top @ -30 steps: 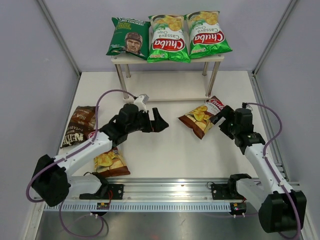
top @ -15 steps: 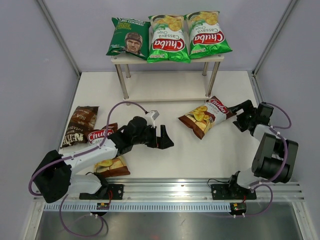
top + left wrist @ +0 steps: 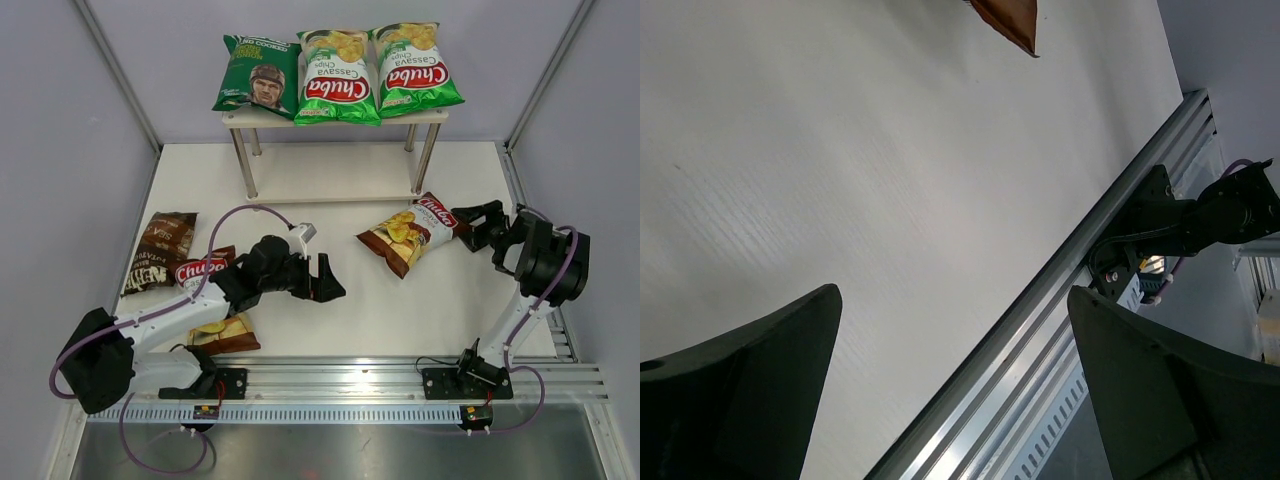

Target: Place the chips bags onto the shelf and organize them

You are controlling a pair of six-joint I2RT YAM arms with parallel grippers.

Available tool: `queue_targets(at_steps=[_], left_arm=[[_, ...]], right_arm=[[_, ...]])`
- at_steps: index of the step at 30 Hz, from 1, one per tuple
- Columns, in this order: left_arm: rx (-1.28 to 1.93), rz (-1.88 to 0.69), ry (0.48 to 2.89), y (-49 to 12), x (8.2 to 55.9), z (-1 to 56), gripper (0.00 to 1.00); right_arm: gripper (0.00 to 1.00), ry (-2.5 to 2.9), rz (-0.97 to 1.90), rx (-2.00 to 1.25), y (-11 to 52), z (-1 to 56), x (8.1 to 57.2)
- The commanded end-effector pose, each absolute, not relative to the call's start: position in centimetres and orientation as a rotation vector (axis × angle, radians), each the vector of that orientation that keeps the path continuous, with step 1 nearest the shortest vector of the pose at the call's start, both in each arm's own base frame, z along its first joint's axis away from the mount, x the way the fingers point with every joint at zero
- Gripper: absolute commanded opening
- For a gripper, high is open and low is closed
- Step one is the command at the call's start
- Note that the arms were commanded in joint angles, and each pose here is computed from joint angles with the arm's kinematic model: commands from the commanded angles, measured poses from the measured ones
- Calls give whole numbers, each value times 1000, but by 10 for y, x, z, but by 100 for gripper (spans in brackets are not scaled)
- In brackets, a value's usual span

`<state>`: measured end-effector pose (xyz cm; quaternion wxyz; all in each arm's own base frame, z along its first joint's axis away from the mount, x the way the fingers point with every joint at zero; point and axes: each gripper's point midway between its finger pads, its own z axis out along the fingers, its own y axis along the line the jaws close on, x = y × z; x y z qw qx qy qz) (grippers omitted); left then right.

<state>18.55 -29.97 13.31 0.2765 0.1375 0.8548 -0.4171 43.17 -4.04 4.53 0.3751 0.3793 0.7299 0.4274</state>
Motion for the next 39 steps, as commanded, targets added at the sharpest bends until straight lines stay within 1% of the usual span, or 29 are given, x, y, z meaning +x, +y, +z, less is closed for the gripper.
queue_targets(at_steps=[1, 3, 5, 6, 8, 9, 10, 11, 12, 13, 14, 16, 17, 24, 26, 28, 29, 35, 36, 38, 39], left_arm=[[428, -1153, 2250, -301, 179, 142, 99], [426, -1149, 2256, -300, 179, 139, 99], [421, -1152, 2255, -300, 179, 139, 99], [423, -1157, 2258, -300, 178, 138, 99], [420, -1161, 2254, -300, 178, 138, 99], [418, -1161, 2255, -300, 177, 138, 99], [416, -1161, 2257, -300, 177, 137, 99], [411, -1160, 2258, -299, 177, 136, 99], [410, -1163, 2257, -299, 176, 137, 99], [409, -1164, 2257, -299, 176, 136, 99], [404, -1165, 2253, -299, 177, 138, 99], [396, -1165, 2243, -299, 178, 139, 99], [382, -1161, 2244, -299, 179, 138, 99], [247, -1181, 2210, -299, 189, 137, 99], [174, -1206, 2190, -299, 192, 135, 99], [89, -1251, 2143, -301, 198, 141, 99], [62, -1264, 2128, -300, 199, 141, 99], [-85, -1382, 1999, -293, 198, 147, 99], [-83, -1424, 1941, -294, 198, 158, 99], [-94, -1467, 1909, -292, 193, 160, 99], [-96, -1513, 1848, -292, 193, 173, 99]], right_arm=[[81, 1821, 1182, 876, -31, 54, 435], [75, 1826, 1195, 865, -28, 54, 435], [68, 1832, 1205, 868, -25, 55, 432], [61, 1834, 1208, 859, -23, 56, 431], [52, 1841, 1192, 857, -21, 58, 428], [43, 1840, 1181, 857, -21, 59, 427], [40, 1833, 1174, 849, -21, 64, 426], [34, 1833, 1171, 852, -20, 66, 422], [31, 1828, 1164, 847, -19, 69, 420], [30, 1810, 1155, 830, -19, 80, 419], [25, 1812, 1152, 835, -17, 80, 413], [21, 1795, 1147, 799, -12, 97, 408], [15, 1800, 1149, 795, -8, 98, 403], [11, 1826, 1135, 665, 37, 142, 370], [9, 1831, 1147, 650, 50, 148, 360], [9, 1808, 1160, 619, 59, 168, 349], [2, 1805, 1172, 593, 67, 176, 345], [1, 1734, 1228, 514, 88, 232, 314], [1, 1722, 1242, 496, 91, 242, 307], [0, 1692, 1277, 499, 96, 258, 301], [0, 1660, 1303, 503, 98, 272, 294]])
